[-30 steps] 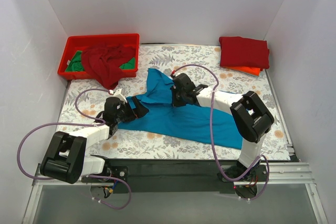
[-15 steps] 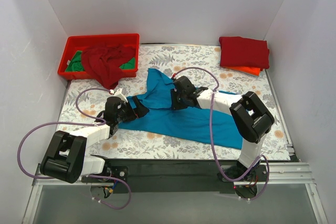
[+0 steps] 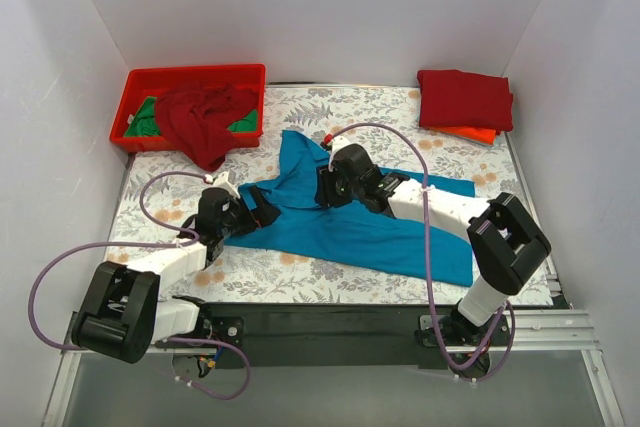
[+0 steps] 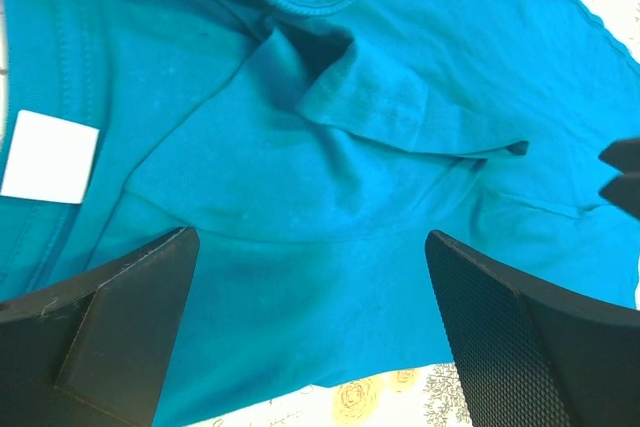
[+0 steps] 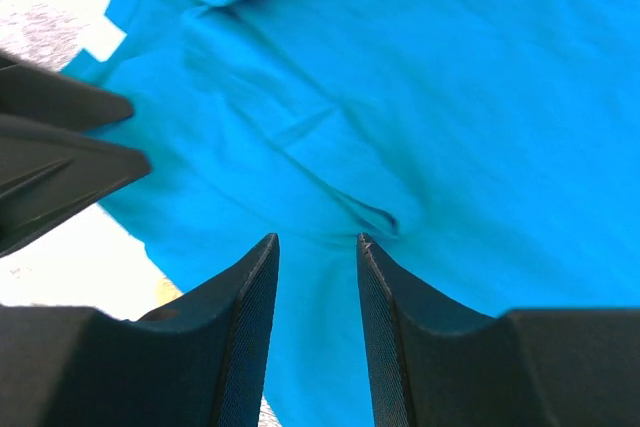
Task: Fold and stack the t-shirts
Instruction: Fold the tshirt
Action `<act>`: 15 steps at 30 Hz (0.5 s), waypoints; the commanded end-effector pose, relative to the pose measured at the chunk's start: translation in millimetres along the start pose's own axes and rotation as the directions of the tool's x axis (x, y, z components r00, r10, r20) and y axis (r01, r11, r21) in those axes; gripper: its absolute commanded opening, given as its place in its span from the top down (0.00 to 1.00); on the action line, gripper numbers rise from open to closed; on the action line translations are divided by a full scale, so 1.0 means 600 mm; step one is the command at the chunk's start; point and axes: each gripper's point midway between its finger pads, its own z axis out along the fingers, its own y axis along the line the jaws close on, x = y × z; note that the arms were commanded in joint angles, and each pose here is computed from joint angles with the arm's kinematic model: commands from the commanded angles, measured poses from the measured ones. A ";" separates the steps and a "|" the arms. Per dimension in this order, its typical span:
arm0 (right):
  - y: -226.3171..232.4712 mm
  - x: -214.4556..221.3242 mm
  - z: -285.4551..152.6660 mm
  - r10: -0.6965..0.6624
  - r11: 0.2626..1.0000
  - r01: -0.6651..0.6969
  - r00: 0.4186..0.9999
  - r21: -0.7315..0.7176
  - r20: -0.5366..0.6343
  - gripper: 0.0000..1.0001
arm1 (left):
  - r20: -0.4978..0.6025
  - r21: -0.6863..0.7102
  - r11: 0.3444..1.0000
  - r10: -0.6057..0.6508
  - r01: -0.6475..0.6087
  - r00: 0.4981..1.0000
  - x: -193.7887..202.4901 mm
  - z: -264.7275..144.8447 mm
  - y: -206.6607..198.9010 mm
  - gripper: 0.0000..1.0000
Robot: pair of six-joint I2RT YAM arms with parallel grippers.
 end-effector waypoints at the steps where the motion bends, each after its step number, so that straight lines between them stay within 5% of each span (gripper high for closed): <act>1: 0.026 0.008 0.010 -0.022 0.996 0.023 1.000 -0.088 0.006 0.56 | 0.021 -0.035 0.999 -0.002 0.003 1.000 -0.006 -0.006 0.007 0.03; 15: 0.111 0.030 0.066 -0.075 0.944 0.060 0.997 -0.323 -0.035 0.56 | 0.075 0.073 0.997 -0.002 -0.004 0.997 -0.037 -0.008 -0.053 0.05</act>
